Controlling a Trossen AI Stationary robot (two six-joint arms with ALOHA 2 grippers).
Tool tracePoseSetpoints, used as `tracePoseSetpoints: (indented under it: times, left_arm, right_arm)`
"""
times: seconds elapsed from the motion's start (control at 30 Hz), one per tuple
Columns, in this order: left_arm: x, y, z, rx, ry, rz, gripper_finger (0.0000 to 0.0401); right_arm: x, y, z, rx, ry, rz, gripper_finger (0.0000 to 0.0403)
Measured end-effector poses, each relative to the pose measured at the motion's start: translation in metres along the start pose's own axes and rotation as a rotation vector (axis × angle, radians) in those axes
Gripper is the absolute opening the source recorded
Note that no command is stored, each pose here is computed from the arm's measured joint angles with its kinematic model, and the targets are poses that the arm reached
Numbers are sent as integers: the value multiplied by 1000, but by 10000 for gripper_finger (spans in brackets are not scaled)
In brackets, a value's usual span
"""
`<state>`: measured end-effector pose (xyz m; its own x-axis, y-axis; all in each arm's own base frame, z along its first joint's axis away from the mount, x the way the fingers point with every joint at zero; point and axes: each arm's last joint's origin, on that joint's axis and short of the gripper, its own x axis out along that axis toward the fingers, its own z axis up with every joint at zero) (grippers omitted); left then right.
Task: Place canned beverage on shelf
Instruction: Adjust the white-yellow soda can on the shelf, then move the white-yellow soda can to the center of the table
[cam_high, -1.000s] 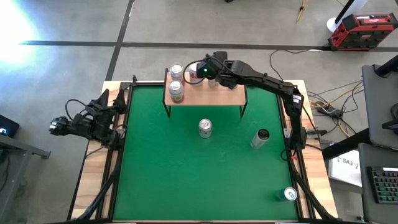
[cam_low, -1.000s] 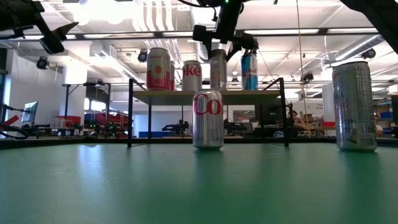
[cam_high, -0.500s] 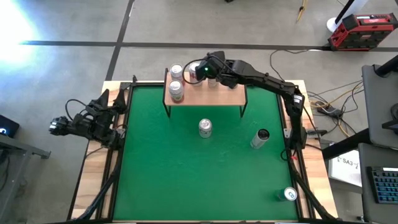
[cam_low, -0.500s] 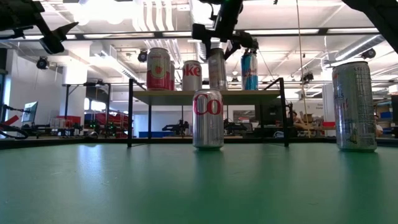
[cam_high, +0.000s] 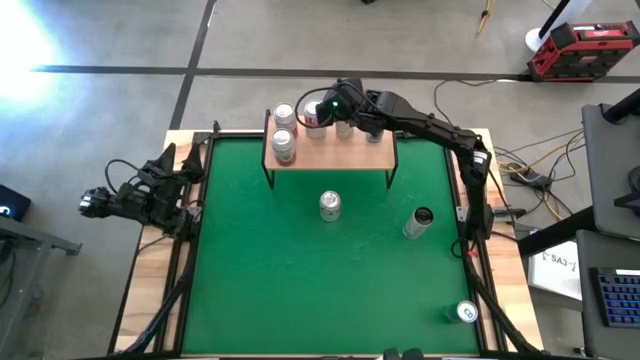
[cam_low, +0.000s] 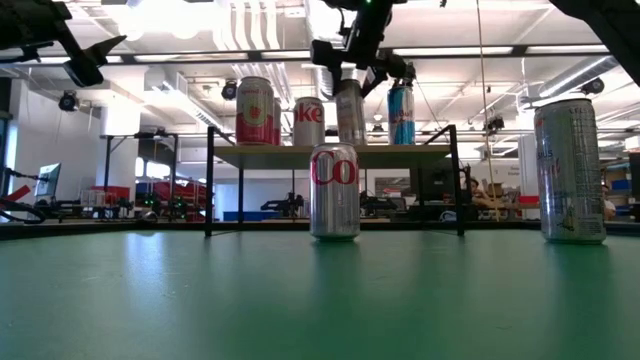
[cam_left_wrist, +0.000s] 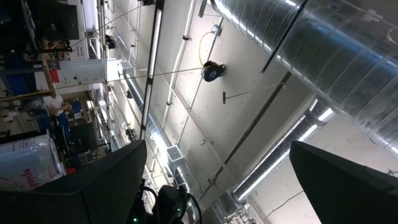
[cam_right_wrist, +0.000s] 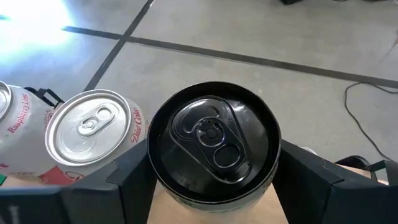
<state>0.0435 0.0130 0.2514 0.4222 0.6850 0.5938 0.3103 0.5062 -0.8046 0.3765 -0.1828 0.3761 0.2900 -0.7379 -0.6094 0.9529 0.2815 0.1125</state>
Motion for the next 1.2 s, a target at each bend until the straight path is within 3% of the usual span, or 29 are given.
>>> tracePoseSetpoints:
  times: [0.27, 0.57, 0.83, 1.2]
  left_arm:
    - [0, 0, 0, 1, 1, 1, 380]
    - [0, 0, 0, 2, 1, 1, 380]
    - [0, 0, 0, 2, 2, 1, 380]
    - [0, 0, 0, 4, 3, 2, 380]
  right_arm:
    - [0, 0, 0, -1, 0, 0, 254]
    - [-1, -1, 0, -1, -4, -16, 311]
    - [-3, 0, -2, -4, 3, -12, 318]
    - [-40, -8, 0, -15, 15, 16, 332]
